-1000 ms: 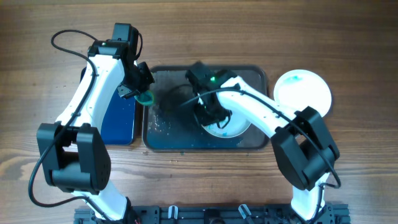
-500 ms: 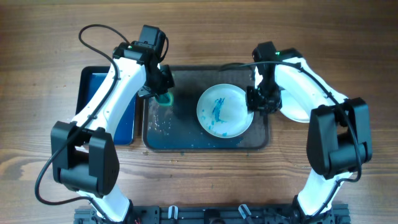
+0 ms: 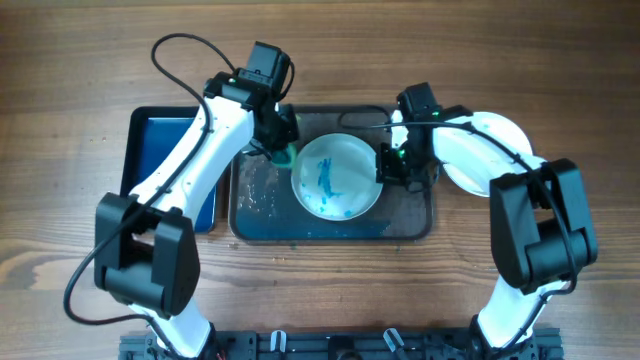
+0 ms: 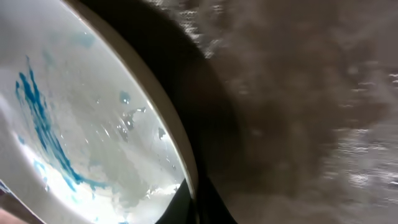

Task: Clean dirty plates on tray and stack at the side
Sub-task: 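Scrub the third plate with the sponge in the left gripper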

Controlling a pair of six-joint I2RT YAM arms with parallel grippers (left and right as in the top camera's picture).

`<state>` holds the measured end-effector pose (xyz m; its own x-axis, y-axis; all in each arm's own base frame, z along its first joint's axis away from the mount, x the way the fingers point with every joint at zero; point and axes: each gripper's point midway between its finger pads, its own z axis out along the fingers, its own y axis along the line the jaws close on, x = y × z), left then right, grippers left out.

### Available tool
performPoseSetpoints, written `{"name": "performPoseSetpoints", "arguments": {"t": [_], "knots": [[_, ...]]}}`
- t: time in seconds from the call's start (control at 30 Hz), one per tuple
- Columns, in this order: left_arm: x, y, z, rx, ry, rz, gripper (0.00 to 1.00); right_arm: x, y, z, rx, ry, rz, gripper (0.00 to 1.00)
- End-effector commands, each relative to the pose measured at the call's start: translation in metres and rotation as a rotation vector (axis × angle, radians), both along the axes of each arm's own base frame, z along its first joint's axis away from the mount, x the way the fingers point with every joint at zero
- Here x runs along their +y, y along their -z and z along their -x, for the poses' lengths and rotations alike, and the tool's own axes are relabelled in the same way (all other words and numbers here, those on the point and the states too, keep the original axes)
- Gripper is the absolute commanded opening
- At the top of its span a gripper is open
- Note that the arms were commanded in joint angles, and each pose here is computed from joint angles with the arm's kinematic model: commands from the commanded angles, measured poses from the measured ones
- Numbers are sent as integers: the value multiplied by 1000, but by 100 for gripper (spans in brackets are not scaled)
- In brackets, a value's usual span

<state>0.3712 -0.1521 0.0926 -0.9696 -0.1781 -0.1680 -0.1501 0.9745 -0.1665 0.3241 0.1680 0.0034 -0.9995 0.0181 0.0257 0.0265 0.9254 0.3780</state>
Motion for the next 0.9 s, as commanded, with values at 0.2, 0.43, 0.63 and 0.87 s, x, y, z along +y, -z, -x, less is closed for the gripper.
{"name": "performPoseSetpoints", "arguments": {"t": [0.2,0.43,0.63,0.87], "knots": [[-37,69,30,194,-12,-58,4,25,1,-9,-25,112,28,4],[-50,116,76,328,30,-90,4,27,1,-11,-36,102,24,4],[-108,102,66,243,417,248,4,27,0,-11,-41,88,21,4],[75,108,31,221,-463,-353,4,27,1,-10,-40,83,22,4]]}}
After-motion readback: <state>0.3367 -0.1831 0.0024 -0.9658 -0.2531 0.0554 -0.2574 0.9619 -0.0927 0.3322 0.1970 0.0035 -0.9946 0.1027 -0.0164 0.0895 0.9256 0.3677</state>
